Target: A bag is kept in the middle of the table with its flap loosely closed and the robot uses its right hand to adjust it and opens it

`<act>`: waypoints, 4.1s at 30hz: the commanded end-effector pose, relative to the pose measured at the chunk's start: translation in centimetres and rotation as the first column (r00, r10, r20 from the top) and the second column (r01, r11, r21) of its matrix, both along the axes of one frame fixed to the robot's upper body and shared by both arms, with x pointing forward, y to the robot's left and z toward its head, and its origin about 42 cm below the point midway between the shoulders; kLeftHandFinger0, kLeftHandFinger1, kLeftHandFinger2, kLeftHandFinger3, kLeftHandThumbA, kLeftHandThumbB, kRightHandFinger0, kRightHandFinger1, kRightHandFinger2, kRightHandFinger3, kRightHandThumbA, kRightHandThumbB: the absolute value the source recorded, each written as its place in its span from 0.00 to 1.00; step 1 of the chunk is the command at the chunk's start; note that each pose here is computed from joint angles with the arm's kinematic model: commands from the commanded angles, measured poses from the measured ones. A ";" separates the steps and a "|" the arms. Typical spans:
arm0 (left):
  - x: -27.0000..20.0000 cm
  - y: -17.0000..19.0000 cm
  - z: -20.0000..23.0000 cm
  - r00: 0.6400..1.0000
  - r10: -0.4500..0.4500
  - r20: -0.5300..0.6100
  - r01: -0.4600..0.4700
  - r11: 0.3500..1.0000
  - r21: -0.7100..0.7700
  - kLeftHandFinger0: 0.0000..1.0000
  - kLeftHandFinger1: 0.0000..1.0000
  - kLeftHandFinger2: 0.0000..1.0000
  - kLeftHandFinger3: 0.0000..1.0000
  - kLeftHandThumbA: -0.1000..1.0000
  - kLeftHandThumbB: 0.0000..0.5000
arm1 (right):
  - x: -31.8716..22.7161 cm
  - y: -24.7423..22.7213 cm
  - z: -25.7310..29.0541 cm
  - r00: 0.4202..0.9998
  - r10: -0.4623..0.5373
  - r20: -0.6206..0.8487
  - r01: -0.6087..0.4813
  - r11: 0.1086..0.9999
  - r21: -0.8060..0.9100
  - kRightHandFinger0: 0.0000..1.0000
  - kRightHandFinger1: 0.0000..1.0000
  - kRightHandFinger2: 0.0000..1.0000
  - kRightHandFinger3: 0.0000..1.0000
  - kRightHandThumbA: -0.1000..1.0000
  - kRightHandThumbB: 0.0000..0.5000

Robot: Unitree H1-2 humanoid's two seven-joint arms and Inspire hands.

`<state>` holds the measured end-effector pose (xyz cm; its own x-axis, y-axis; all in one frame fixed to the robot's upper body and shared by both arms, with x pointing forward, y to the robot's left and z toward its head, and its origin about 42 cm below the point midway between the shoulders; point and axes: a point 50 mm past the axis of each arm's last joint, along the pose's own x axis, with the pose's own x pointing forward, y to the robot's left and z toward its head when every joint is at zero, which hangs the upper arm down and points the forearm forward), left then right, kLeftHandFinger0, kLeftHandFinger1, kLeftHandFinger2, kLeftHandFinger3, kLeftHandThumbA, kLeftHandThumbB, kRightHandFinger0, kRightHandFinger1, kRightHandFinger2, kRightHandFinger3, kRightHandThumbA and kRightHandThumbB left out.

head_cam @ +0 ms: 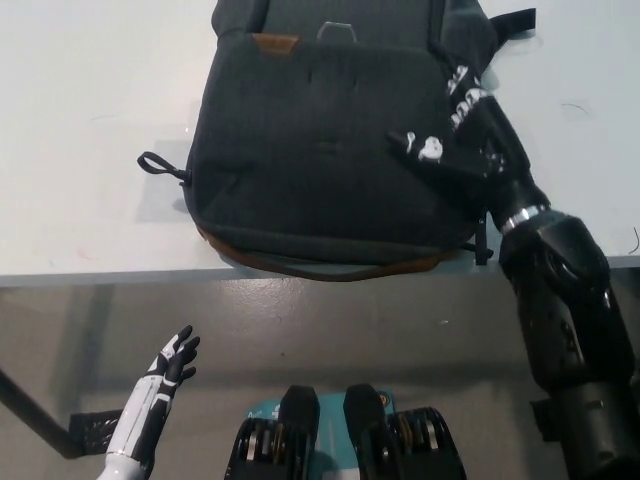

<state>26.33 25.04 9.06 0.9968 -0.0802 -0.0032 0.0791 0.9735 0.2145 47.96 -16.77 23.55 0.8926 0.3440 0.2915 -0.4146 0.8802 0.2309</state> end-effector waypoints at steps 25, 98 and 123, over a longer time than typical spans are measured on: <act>0.9 0.1 1.1 0.998 -0.022 0.066 0.021 1.000 0.010 1.00 1.00 1.00 1.00 1.00 0.01 | -2.3 0.5 2.0 0.963 -0.260 0.066 0.265 0.961 -0.082 0.02 0.41 0.74 0.71 0.00 0.20; 3.8 0.6 3.2 0.993 -0.033 0.115 0.031 0.999 0.022 1.00 1.00 1.00 1.00 1.00 0.00 | -20.0 -7.5 -11.8 0.862 -0.493 0.119 0.507 0.844 -0.176 1.00 1.00 1.00 1.00 1.00 0.60; 4.1 0.6 3.4 0.989 -0.035 0.143 0.031 0.999 0.032 1.00 1.00 1.00 1.00 1.00 0.00 | -20.7 -1.0 -15.2 0.967 -0.214 -0.137 0.218 0.976 0.020 1.00 1.00 1.00 1.00 1.00 0.59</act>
<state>29.24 25.13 10.48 0.9951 -0.0887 0.0446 0.0767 0.9718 0.2231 26.63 -18.15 7.30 0.9926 0.1099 0.0511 -0.1160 0.9834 0.1395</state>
